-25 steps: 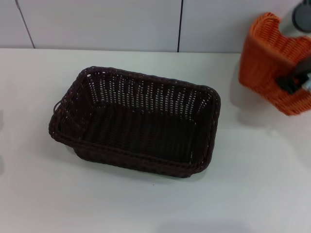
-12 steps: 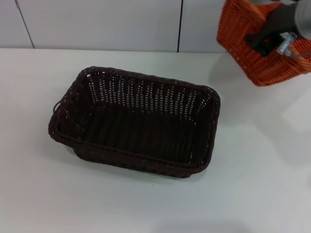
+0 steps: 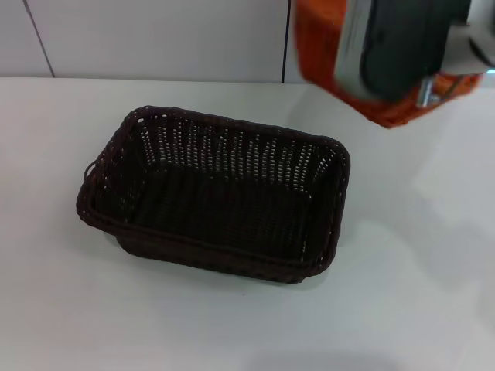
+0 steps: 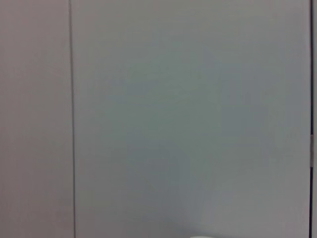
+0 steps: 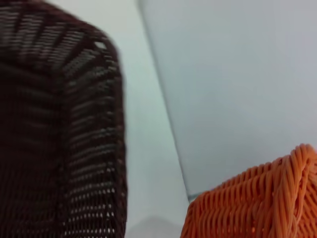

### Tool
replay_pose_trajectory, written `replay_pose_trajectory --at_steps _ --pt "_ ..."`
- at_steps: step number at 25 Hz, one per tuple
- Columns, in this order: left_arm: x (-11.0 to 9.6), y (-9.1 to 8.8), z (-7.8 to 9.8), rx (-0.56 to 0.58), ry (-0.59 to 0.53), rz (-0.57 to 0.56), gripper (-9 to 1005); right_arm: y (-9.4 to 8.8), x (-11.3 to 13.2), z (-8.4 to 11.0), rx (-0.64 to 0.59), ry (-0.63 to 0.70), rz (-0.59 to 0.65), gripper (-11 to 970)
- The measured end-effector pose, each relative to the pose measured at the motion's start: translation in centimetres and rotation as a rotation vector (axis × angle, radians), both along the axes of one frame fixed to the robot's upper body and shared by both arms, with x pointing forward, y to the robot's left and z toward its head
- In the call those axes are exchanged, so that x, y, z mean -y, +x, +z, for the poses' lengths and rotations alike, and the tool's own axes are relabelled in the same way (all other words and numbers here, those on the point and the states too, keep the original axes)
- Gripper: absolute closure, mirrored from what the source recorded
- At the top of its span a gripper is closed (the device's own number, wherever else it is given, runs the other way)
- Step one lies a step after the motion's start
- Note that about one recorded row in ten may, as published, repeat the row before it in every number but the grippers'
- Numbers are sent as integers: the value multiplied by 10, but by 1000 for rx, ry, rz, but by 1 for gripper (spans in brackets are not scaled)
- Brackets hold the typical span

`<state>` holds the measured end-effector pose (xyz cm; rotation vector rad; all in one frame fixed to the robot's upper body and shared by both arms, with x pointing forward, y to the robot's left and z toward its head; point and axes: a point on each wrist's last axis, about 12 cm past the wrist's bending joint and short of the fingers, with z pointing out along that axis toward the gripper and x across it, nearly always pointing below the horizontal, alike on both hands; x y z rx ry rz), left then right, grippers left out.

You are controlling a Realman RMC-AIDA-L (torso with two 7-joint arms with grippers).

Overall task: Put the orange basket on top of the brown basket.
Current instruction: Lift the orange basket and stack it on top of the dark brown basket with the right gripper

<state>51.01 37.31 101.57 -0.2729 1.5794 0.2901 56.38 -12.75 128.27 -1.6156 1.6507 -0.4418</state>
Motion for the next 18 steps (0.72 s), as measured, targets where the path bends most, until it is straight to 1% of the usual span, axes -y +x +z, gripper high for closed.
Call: replay_pose_trajectory --at_steps 4,7,8,9,10,12,13,18 --pt "-2 -3 -1 7 -21 8 387 -25 -12 3 57 -117 170 717" --pt "-8 -11 -2 22 -47 39 387 -36 -18 -2 60 -204 267 717" --pt "-10 -14 -3 26 -60 50 387 -42 -24 -8 42 -241 306 717" --pt "-10 -14 -3 26 -60 50 387 -42 -24 -8 42 -241 306 717" --pt "-13 -19 -5 36 -92 67 387 -45 -26 -11 32 -257 322 718" --pt "-15 -23 -6 44 -114 78 388 -53 -32 -20 5 -293 362 719" --pt "-17 -25 -7 46 -124 85 388 -61 -36 -28 -18 -326 399 721" --pt "-18 -31 -10 40 -134 96 388 -67 -41 -34 -35 -362 438 734"
